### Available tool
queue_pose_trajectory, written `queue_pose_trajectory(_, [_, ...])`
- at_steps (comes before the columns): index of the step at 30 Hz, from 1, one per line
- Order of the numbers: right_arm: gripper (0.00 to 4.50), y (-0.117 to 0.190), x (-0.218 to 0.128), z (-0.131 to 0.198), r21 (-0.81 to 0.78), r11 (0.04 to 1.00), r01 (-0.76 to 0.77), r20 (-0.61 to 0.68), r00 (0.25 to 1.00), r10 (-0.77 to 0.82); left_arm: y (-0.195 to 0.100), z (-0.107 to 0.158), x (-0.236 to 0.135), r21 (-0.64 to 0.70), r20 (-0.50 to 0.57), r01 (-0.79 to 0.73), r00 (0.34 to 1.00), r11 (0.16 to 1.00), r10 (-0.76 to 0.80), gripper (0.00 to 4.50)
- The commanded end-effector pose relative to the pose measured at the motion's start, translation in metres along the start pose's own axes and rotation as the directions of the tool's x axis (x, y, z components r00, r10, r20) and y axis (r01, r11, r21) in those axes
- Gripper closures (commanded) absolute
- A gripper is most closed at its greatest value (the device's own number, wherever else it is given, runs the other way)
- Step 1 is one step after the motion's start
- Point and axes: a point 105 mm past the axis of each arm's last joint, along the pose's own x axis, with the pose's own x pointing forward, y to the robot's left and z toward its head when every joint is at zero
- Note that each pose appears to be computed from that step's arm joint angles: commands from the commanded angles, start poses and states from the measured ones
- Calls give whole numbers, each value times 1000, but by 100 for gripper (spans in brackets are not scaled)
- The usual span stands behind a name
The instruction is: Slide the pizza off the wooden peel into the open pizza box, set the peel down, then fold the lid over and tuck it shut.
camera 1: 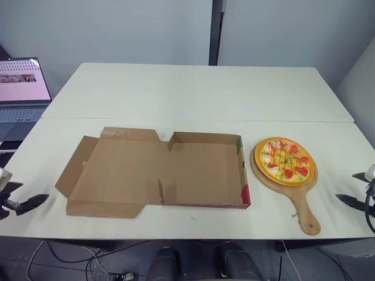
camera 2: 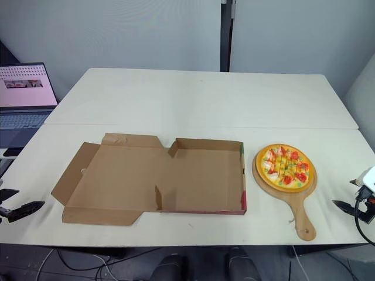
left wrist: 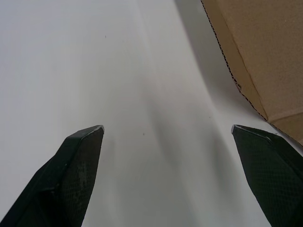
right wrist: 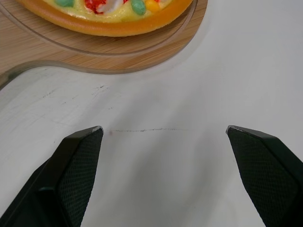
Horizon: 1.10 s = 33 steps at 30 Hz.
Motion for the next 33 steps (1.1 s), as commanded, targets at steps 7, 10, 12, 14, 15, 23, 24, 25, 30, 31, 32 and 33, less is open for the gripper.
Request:
queue_pose_trajectory(7, [1,-12,2,16,-43,996,83,53,995,-81,13,14,-4,-47,90,-37,995,998,41,0])
queue_pose_trajectory(10, [1,-19,2,20,-48,990,133,81,988,-129,15,20,-5,-102,143,-22,989,995,37,0])
queue_pose_trajectory(12, [1,-20,3,20,-33,990,134,88,988,-131,15,24,-6,-123,169,2,985,992,19,0])
queue_pose_trajectory(14, [1,-19,2,21,-8,993,115,104,988,-114,17,27,-9,-130,188,8,982,991,16,0])
queue_pose_trajectory(15, [1,-19,1,21,-6,994,112,107,988,-111,18,29,-10,-132,196,5,980,991,21,0])
queue_pose_trajectory(23, [1,-18,2,27,-3,995,102,129,986,-101,-3,41,-9,-52,191,120,976,991,-108,0])
queue_pose_trajectory(24, [1,-19,1,28,-4,995,104,132,986,-102,-10,46,-8,-29,195,149,971,988,-140,0])
queue_pose_trajectory(25, [1,-19,1,29,-6,995,103,134,986,-102,-19,56,-5,4,208,182,962,983,-179,0])
queue_pose_trajectory(30, [1,-18,-4,40,-16,995,94,158,983,-90,-75,114,8,196,268,364,873,910,-407,0])
queue_pose_trajectory(31, [1,-16,-6,43,-18,996,88,166,983,-84,-91,127,9,245,273,407,842,880,-465,0])
queue_pose_trajectory(32, [1,-12,-8,46,-17,997,78,174,982,-74,-107,138,10,289,272,449,808,845,-522,0])
queue_pose_trajectory(33, [1,-8,-10,49,-16,998,67,182,981,-63,-122,147,10,334,260,487,776,807,-575,0])
